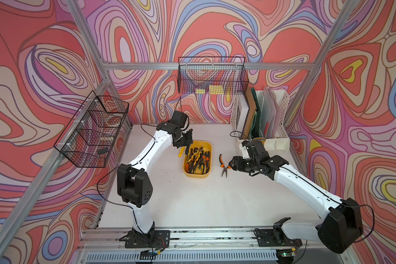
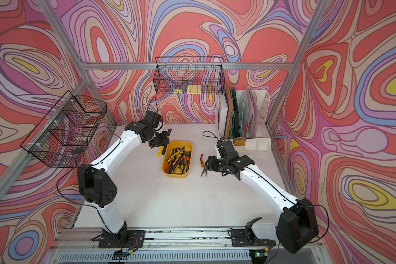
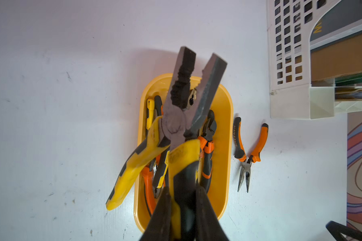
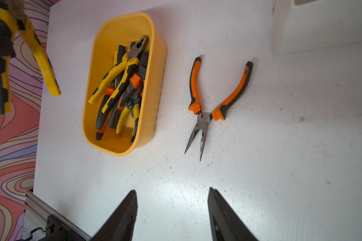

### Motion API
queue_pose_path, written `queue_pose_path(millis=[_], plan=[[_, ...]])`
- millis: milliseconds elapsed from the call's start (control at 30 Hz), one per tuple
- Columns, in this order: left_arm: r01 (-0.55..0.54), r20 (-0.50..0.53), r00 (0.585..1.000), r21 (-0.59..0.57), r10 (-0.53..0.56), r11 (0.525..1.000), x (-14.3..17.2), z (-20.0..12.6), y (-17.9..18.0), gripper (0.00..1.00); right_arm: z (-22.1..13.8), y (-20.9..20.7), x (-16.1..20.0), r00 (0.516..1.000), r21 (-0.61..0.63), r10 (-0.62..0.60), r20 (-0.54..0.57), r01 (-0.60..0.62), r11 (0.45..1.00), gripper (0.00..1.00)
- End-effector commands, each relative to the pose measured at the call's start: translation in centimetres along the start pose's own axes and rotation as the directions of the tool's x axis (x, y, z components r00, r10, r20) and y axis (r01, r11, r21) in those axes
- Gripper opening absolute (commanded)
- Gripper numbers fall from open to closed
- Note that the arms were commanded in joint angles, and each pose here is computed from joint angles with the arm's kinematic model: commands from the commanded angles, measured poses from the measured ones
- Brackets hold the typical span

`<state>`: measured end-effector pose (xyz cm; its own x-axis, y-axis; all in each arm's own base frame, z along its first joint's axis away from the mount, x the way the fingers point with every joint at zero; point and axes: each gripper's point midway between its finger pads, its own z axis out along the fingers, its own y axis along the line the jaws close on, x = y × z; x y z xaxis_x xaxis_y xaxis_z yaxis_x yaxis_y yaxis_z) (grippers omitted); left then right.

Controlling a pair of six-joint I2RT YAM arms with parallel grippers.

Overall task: Take the pliers out of the storage box
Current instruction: Pick up the pliers from the storage box.

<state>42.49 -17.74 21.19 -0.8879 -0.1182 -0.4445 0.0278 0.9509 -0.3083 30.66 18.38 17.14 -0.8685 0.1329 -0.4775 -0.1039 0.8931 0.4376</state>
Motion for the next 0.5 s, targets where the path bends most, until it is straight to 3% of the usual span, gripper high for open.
queue_pose_path(millis=[0, 233, 467], plan=[[-0.030, 0.035, 0.999, -0.090, 0.034, 0.995, 0.0, -2.3, 1.5, 0.00, -1.4, 0.4, -0.6, 0.999, -0.003, -0.011, 0.031, 0.011, 1.000, 0.58], [-0.129, -0.068, 0.991, -0.354, 0.112, 0.926, 1.5, -4.8, 6.3, 0.00, -2.0, 0.0, -0.4, 0.999, 0.028, -0.042, 0.023, 0.041, 0.999, 0.59], [-0.094, -0.140, 0.990, -0.429, 0.037, 0.898, 2.6, -1.8, 10.3, 0.00, -2.2, 0.5, -0.4, 0.999, 0.005, -0.035, 0.017, 0.035, 0.999, 0.59]])
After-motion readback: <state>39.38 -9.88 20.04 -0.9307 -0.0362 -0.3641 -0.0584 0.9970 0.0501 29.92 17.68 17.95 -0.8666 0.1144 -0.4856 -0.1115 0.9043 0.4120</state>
